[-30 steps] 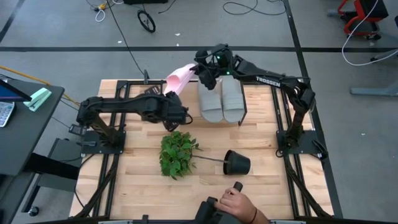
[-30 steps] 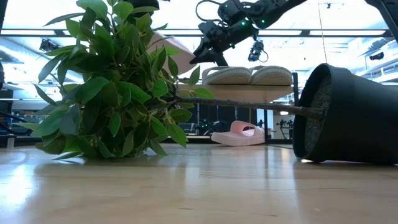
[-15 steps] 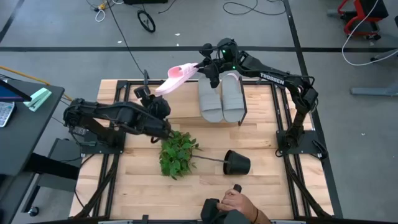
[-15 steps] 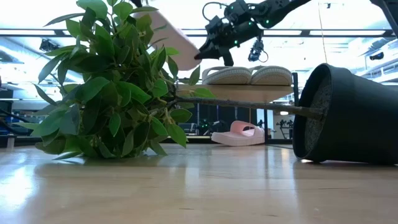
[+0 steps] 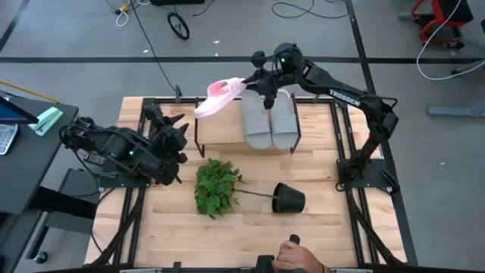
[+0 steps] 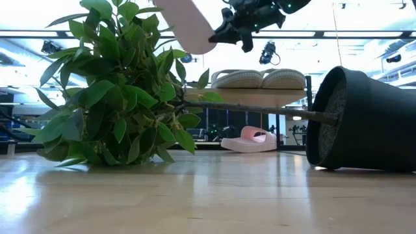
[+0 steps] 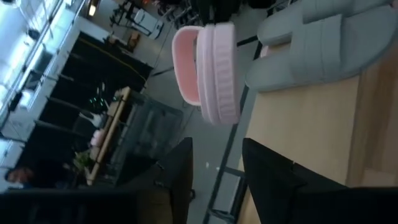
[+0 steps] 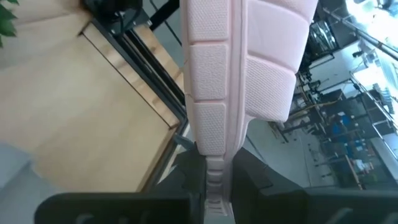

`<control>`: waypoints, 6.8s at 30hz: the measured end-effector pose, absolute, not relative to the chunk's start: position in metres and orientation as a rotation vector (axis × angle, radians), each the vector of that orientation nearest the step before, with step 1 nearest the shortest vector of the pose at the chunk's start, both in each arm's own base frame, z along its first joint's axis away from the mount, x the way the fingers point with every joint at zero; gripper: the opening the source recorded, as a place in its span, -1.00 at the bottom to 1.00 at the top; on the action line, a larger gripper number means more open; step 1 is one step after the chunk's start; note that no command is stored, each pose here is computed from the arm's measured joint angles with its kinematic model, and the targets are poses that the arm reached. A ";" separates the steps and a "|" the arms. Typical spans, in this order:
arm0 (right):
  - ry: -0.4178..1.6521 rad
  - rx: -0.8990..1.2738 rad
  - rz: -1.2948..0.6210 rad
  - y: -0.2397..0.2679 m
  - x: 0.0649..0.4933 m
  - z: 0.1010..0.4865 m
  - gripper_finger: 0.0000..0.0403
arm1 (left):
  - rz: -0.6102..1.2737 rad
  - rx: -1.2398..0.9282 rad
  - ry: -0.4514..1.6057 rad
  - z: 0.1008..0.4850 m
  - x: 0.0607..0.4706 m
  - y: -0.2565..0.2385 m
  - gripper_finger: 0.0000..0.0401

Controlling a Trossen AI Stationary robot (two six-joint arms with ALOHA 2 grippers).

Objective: Pick and place slides into the shelf
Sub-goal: Put the bottom pink slide on the shelf

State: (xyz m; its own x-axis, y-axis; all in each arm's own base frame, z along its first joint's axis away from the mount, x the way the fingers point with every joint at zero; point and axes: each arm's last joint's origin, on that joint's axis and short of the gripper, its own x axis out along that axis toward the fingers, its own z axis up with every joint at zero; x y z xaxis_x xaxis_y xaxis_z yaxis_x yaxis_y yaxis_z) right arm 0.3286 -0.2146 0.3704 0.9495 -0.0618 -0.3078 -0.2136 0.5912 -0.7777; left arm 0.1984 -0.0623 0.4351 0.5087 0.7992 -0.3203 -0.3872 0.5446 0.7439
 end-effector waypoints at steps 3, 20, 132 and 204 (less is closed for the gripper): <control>0.305 -0.939 0.112 -0.209 0.331 0.371 -0.77 | 0.761 0.692 0.728 0.435 0.198 -0.064 -0.21; 0.279 -0.984 0.130 -0.186 0.346 0.373 -0.78 | 0.691 0.623 0.714 0.436 0.209 -0.068 0.32; 0.473 -0.841 -0.021 -0.131 0.317 0.406 0.75 | 0.955 0.630 0.890 0.412 0.251 -0.018 -0.67; 0.499 -0.565 -0.014 -0.100 0.251 0.439 0.70 | 0.734 0.330 1.407 0.330 0.302 0.014 -0.66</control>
State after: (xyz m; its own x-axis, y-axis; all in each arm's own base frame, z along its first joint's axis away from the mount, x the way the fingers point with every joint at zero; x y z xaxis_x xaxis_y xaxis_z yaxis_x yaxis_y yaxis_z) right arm 0.2510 -0.1003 0.4390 0.8811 -0.1475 -0.4493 -0.1214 0.8477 -0.5163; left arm 0.3021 0.0139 0.3299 -0.0065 0.6379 -0.7701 -0.2672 0.7410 0.6160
